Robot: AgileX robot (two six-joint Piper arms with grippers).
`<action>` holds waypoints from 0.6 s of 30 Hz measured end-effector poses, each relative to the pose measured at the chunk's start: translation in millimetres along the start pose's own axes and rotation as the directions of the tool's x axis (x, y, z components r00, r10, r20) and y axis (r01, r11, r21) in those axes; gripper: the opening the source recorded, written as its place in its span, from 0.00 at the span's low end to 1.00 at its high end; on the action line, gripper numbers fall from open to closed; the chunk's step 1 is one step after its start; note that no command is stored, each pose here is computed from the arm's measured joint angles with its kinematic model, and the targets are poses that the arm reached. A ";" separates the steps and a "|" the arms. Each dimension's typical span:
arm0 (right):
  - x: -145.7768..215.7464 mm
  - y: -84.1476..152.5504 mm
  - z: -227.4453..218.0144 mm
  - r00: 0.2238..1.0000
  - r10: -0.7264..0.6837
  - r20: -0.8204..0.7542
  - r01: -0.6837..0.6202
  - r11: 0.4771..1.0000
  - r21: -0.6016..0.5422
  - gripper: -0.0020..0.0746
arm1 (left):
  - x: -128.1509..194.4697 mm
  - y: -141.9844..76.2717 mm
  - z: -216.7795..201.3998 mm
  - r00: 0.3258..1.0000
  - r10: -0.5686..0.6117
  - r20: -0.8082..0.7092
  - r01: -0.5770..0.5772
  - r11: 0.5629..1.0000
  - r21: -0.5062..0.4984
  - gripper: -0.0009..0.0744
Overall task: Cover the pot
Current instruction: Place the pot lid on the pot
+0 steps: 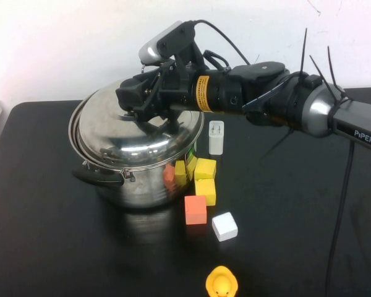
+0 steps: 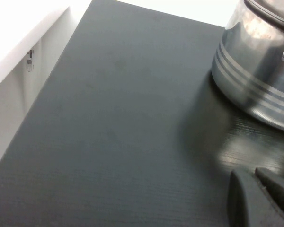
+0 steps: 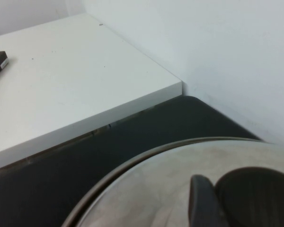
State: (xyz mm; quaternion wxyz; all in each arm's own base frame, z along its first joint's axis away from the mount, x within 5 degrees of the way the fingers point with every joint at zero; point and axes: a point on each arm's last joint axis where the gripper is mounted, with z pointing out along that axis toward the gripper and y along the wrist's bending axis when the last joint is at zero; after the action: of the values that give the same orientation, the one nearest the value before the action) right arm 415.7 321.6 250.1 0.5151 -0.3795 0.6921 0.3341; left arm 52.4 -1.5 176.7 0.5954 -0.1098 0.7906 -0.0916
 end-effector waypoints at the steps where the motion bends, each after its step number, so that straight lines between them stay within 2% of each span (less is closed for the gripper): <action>1: 0.0 0.2 0.1 1.000 0.000 0.000 0.000 1.000 0.000 0.49 | 0.0 0.0 0.0 1.000 0.000 0.000 0.000 1.000 0.000 0.01; 18: 1.2 2.4 2.3 1.000 -0.008 0.003 0.008 1.000 -0.004 0.49 | 0.0 0.0 0.0 1.000 0.002 0.000 -0.002 1.000 0.000 0.01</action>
State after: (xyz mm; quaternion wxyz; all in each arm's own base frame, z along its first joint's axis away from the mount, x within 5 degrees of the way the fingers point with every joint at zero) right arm 414.4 324.4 248.5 0.5167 -0.3827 0.6893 0.3339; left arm 52.4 -1.5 176.7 0.5955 -0.1090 0.7907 -0.0909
